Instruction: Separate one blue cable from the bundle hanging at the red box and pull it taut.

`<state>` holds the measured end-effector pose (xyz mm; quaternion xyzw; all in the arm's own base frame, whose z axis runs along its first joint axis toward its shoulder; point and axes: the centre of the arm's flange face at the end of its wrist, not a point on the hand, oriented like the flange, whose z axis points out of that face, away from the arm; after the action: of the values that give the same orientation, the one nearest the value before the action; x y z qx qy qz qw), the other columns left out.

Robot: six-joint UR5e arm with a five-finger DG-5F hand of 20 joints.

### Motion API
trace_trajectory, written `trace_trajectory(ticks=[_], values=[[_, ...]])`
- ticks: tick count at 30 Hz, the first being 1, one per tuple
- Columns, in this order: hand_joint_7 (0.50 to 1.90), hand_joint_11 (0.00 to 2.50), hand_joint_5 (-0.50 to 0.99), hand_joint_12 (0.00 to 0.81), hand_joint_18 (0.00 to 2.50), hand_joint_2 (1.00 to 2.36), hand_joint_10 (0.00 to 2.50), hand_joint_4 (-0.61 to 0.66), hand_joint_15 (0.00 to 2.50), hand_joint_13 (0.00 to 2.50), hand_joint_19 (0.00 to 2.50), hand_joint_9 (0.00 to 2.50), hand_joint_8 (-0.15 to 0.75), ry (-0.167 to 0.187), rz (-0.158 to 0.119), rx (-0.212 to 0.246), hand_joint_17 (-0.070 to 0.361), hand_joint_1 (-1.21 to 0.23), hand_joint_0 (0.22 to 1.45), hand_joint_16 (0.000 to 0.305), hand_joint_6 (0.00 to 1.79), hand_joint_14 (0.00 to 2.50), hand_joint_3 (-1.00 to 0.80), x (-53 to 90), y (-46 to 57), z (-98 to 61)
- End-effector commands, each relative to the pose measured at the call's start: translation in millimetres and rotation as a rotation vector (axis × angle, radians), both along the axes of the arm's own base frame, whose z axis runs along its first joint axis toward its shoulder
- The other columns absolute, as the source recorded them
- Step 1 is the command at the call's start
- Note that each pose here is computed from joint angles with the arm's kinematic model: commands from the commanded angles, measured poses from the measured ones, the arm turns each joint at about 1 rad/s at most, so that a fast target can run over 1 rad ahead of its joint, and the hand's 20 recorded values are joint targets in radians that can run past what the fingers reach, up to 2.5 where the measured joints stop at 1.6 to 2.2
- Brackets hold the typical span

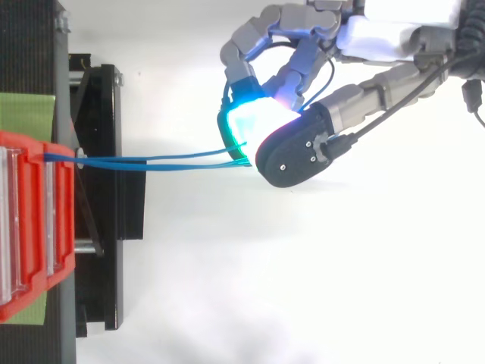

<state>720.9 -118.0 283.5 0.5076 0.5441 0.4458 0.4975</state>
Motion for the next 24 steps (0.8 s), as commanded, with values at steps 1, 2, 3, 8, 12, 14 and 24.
trace_trajectory(ticks=[1,2,3,8,12,14,24], values=[[1.33,0.98,-0.11,0.329,0.68,1.02,0.02,0.00,0.57,0.82,0.53,1.22,0.296,0.000,0.000,0.000,0.091,-0.76,0.56,0.041,0.90,0.02,-0.16,-0.2,-0.2,0.5],[1.33,0.98,-0.11,0.330,0.68,1.03,0.02,-0.03,0.58,0.82,0.52,1.23,0.291,0.001,0.000,0.000,0.092,-0.75,0.56,0.041,0.91,0.02,-0.12,0.0,-0.2,-0.6],[1.32,0.97,-0.10,0.329,0.68,1.03,0.02,-0.04,0.58,0.82,0.53,1.23,0.290,0.000,0.000,0.000,0.092,-0.75,0.55,0.041,0.91,0.02,-0.10,-0.2,-0.2,0.5],[1.31,0.96,-0.09,0.338,0.69,1.03,0.02,-0.09,0.57,0.82,0.51,1.23,0.283,0.001,0.000,0.000,0.097,-0.76,0.55,0.043,0.92,0.02,-0.05,0.0,-0.2,-0.6],[1.30,0.95,-0.09,0.349,0.70,1.02,0.02,-0.09,0.56,0.83,0.50,1.24,0.295,-0.002,-0.002,0.000,0.101,-0.76,0.56,0.045,0.92,0.02,-0.02,0.0,-0.3,0.7],[1.30,0.93,-0.09,0.351,0.71,1.02,0.02,-0.09,0.57,0.83,0.49,1.23,0.298,0.000,-0.002,0.000,0.103,-0.76,0.56,0.046,0.92,0.02,-0.01,0.2,-0.3,-0.4],[1.23,0.21,-0.14,0.282,0.46,1.02,0.01,-0.09,0.22,0.48,0.32,0.55,0.208,-0.001,-0.031,0.026,0.086,-0.75,0.56,0.038,0.91,0.01,-0.09,0.1,-2.9,-0.4]])
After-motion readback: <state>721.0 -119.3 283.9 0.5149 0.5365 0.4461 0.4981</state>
